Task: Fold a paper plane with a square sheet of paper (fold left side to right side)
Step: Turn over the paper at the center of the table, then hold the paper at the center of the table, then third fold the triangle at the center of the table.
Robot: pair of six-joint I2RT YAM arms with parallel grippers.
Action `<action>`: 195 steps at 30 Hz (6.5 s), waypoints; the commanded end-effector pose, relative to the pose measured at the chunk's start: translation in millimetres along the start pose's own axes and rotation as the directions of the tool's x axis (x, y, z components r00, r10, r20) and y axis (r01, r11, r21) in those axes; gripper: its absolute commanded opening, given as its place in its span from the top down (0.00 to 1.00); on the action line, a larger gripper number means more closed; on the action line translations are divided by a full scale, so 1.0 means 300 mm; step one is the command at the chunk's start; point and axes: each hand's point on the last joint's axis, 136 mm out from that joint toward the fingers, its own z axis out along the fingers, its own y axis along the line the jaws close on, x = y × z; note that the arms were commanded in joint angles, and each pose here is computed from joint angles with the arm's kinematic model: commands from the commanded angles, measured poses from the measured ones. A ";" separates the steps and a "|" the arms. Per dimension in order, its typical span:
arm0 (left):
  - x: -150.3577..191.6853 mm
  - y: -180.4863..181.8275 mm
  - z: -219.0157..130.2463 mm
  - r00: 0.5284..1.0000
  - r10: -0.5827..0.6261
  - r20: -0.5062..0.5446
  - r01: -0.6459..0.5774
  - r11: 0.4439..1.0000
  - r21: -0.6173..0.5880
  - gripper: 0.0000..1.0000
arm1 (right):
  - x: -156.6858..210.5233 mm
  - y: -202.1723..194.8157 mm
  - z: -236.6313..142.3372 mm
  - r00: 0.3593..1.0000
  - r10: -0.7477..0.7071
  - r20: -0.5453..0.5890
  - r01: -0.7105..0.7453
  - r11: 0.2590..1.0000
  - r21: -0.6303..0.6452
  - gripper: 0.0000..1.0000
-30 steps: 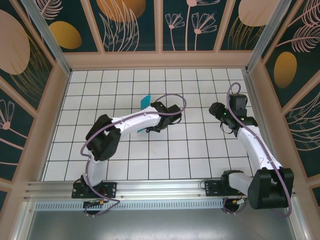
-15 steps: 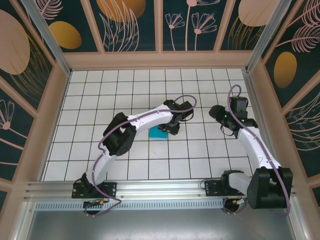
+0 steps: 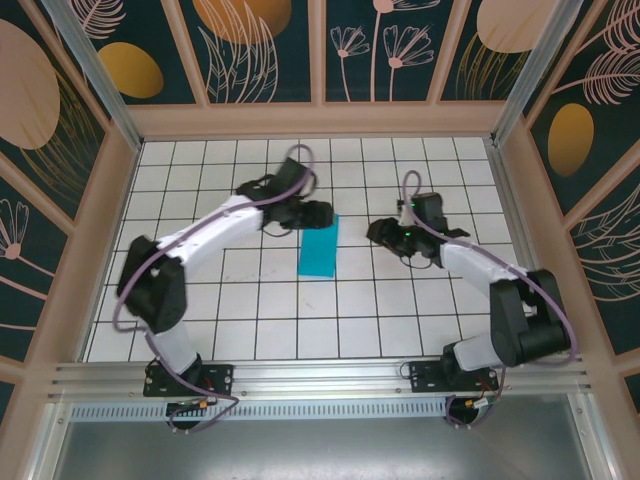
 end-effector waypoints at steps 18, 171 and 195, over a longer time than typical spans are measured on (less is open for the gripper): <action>0.095 0.208 0.111 0.968 -0.252 -0.023 0.251 0.948 0.195 0.27 | -0.115 0.142 0.430 0.984 -0.163 -0.073 0.167 0.985 0.040 0.51; 0.316 0.139 0.221 0.869 -0.440 -0.226 0.489 0.835 0.251 0.94 | 0.287 0.288 -0.015 0.539 -0.806 0.246 0.828 0.560 0.017 0.34; 0.341 0.125 0.215 0.855 -0.456 -0.246 0.511 0.822 0.251 0.94 | 0.457 0.293 0.271 0.079 -0.997 -0.024 0.943 0.066 0.327 0.35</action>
